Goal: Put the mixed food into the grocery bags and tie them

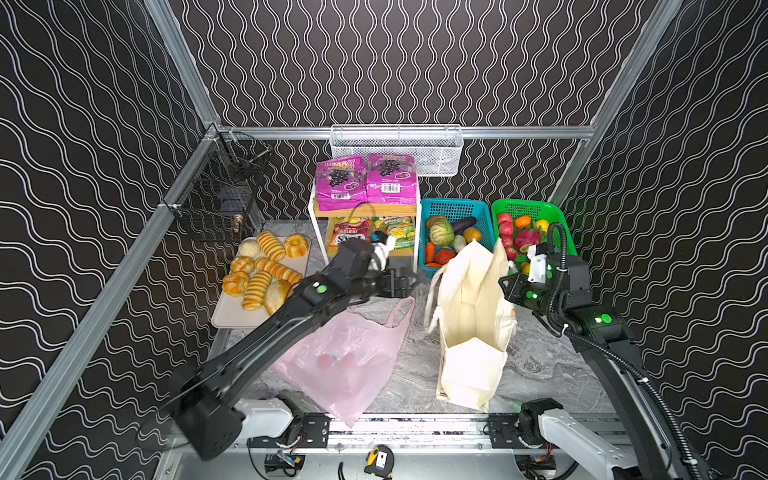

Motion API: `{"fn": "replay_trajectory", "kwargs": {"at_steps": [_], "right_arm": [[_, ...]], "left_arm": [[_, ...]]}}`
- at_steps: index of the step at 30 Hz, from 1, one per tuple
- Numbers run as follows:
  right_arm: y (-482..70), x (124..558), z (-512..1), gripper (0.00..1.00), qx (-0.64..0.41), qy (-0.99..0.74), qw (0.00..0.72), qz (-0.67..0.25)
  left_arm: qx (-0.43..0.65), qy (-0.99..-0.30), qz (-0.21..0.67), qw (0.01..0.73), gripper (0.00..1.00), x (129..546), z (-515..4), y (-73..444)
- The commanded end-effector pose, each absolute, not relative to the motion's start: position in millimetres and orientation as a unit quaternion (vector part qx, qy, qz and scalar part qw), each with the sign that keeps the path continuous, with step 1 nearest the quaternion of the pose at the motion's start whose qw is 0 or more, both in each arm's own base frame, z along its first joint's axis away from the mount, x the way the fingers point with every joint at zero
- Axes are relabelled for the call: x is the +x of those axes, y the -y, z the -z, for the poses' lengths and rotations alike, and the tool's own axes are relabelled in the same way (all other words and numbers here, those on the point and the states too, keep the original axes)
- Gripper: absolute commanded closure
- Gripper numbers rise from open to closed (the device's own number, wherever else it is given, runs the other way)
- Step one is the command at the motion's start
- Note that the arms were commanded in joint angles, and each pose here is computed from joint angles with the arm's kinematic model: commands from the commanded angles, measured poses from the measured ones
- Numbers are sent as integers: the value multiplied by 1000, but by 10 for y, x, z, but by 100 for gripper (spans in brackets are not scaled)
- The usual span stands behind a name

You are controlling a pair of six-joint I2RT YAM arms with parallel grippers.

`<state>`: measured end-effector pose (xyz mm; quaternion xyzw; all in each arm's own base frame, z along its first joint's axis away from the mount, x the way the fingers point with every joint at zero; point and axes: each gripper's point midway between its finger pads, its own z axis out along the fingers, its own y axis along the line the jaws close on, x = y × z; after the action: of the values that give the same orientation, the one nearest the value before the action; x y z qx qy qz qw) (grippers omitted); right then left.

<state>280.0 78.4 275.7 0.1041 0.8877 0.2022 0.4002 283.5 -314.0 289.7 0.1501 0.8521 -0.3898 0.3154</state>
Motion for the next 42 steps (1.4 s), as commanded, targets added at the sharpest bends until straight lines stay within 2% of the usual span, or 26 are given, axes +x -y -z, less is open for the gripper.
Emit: {"fn": "replay_trajectory", "kwargs": {"at_steps": [1, 5, 8, 11, 14, 15, 20, 23, 30, 32, 35, 38, 42], "right_arm": [[-799, 2715, -2748, 77, 99, -893, 388, -206], [-819, 2615, -2739, 71, 98, -900, 369, -212], [-814, 2549, -2714, 69, 99, -904, 359, -210], [-808, 2520, -2678, 74, 97, -907, 354, -207], [-706, 2550, -2656, 96, 115, -908, 360, -182], [-646, 2566, -2662, 100, 125, -907, 366, -168], [-313, 2616, -2783, 100, 168, -892, 410, -91], [-291, 2647, -2785, 100, 156, -896, 408, -75], [-739, 2812, -2727, 100, 96, -903, 380, -174], [-790, 2847, -2698, 100, 86, -905, 374, -181], [-777, 2890, -2653, 100, 79, -911, 367, -168], [-743, 2902, -2674, 99, 74, -913, 370, -155], [-743, 2909, -2750, 98, 70, -907, 385, -157]], "left_arm": [[213, -853, 388, 277, 12, 2727, -2800, 3419], [250, -854, 383, 249, 19, 2666, -2687, 3709], [270, -849, 387, 236, 30, 2642, -2640, 3898], [264, -864, 360, 232, 54, 2726, -2534, 3962], [247, -883, 326, 232, 95, 2811, -2461, 3908], [241, -884, 322, 239, 100, 2823, -2485, 3878], [178, -901, 251, 305, 100, 2933, -2609, 3404], [142, -908, 216, 329, 100, 2989, -2639, 3115], [166, -900, 256, 311, 99, 2948, -2690, 3304], [176, -896, 268, 308, 84, 2929, -2712, 3354], [182, -888, 280, 316, 52, 2886, -2820, 3349], [174, -876, 271, 359, 35, 2867, -3018, 3167], [144, -863, 216, 433, 21, 2857, -3196, 2691]]}}
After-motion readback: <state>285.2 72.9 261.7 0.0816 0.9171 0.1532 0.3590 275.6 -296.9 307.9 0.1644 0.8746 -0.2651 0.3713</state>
